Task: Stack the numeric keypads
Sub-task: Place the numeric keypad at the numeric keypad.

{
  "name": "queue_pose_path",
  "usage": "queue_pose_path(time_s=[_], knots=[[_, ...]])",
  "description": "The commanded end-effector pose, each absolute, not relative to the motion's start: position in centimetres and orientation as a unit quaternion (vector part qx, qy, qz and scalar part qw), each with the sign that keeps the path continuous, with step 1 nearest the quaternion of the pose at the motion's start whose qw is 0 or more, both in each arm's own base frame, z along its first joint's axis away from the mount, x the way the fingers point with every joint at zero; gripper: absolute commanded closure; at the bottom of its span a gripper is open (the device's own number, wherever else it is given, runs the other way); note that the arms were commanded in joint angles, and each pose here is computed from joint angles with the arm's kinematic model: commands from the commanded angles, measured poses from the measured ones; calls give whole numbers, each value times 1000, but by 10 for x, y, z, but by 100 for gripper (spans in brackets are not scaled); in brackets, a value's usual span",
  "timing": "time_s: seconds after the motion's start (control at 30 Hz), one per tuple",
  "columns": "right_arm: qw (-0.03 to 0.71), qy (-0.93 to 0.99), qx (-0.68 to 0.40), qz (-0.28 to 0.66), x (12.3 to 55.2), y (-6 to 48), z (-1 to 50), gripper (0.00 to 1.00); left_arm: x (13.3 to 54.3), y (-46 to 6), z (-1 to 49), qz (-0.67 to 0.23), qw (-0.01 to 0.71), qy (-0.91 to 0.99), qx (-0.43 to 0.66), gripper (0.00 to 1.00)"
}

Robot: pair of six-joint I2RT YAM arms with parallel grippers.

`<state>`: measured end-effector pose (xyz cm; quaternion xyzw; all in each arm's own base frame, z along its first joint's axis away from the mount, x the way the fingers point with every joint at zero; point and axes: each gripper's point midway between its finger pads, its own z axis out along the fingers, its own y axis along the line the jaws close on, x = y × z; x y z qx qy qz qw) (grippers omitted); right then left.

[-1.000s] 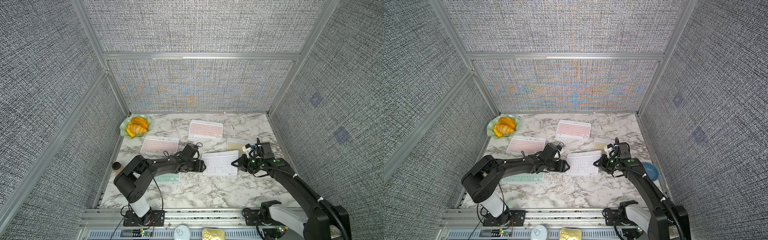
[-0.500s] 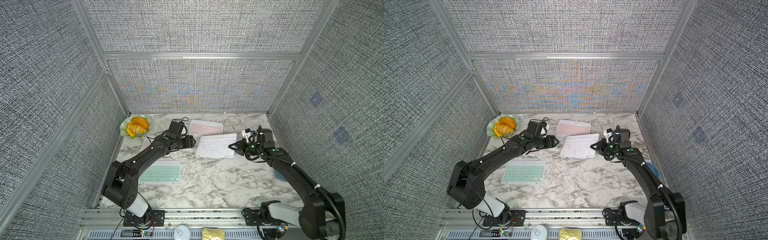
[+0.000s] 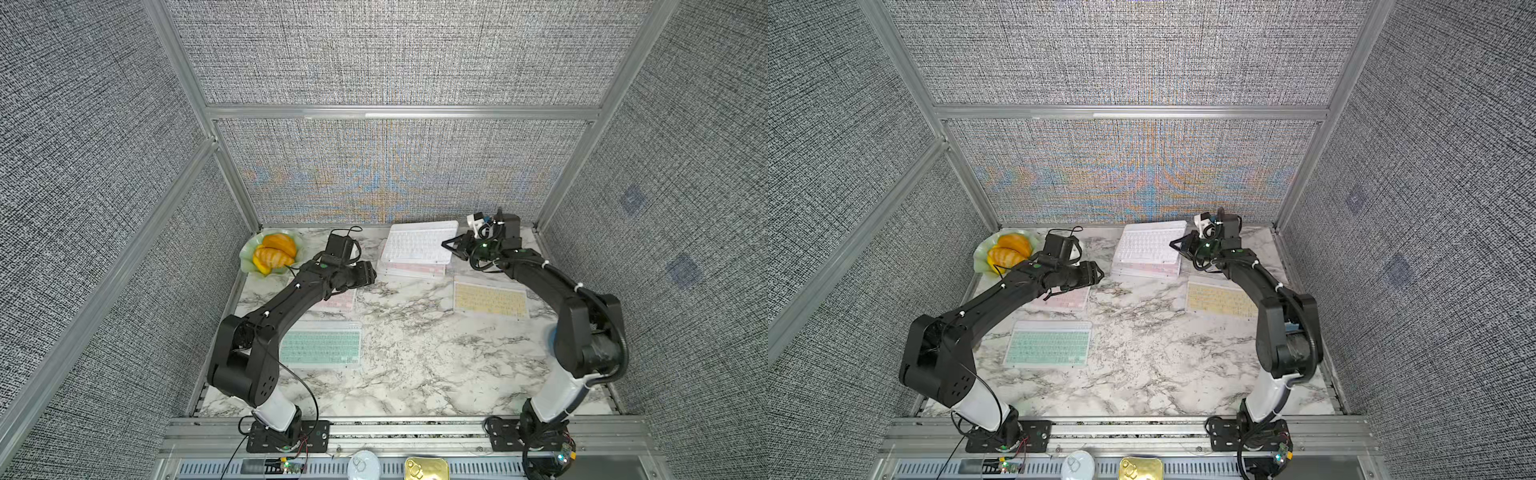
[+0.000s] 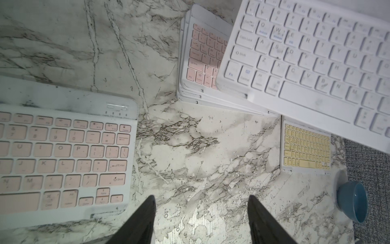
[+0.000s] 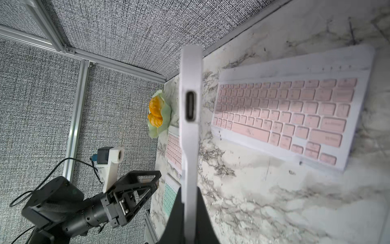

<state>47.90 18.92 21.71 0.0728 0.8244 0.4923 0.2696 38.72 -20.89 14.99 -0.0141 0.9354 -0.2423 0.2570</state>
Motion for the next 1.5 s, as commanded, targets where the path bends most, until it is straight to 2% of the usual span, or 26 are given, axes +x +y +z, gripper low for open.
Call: queue_pose_path(time_s=[0.0, 0.33, 1.07, 1.47], knots=[[270, 812, 40, 516, 497, 199, 220, 100, 390, -204, 148, -236, 256, 937, -10, 31], [229, 814, 42, 533, 530, 208, 177, 100, 400, -198, 133, -238, 243, 940, -22, 31], [173, 837, 86, 512, 532, 191, 112, 100, 394, -196, 110, -235, 221, 946, -35, 31], [163, 852, 90, 489, 537, 184, 98, 100, 390, -197, 100, -239, 209, 948, -38, 31]])
